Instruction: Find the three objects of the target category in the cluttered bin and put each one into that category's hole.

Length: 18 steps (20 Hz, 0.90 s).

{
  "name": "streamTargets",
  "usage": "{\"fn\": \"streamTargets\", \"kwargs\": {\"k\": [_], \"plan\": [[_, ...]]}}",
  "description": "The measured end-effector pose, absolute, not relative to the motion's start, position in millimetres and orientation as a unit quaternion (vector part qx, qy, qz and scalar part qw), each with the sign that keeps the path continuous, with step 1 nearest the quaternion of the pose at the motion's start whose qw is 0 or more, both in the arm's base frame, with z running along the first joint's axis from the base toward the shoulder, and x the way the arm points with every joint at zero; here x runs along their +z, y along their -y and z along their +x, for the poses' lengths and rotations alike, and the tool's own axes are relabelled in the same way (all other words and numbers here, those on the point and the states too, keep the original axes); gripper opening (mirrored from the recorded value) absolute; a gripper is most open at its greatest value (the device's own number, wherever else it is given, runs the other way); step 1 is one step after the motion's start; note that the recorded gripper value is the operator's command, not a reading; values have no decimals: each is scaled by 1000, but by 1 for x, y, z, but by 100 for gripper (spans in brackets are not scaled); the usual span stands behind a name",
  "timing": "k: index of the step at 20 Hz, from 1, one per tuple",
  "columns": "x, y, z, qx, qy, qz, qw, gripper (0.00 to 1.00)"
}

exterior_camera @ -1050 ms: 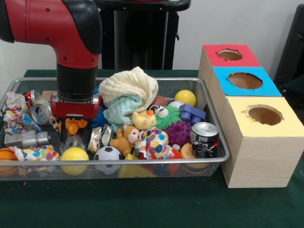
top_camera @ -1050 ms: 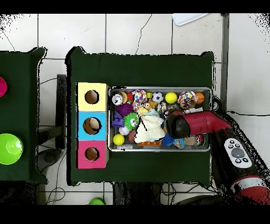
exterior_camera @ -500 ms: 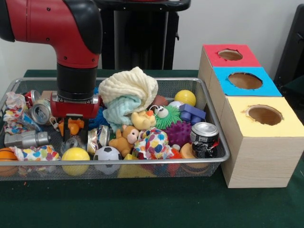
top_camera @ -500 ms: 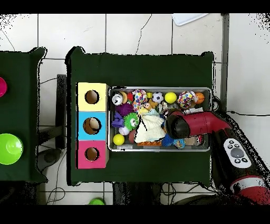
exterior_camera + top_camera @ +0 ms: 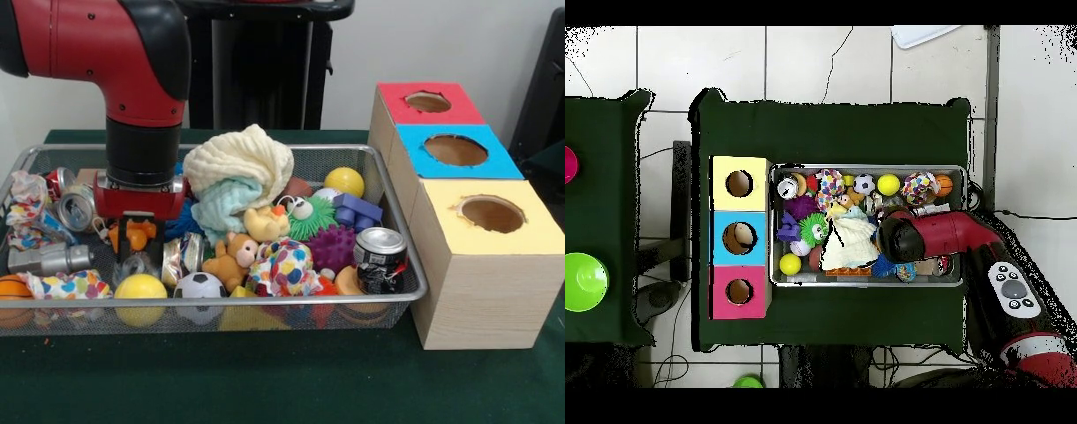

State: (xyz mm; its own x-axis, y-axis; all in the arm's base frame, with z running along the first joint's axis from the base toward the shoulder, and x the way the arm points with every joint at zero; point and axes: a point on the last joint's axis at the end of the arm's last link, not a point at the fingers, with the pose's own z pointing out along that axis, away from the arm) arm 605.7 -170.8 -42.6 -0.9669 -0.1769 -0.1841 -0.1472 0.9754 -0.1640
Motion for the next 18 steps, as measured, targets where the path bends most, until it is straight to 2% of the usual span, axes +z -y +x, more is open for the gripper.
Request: {"fn": "streamTargets", "kwargs": {"k": [1, 18], "plan": [[-43, 171, 606, -75, -989, -82, 99, 100], [-43, 171, 605, -78, -988, -86, 106, 100]]}}
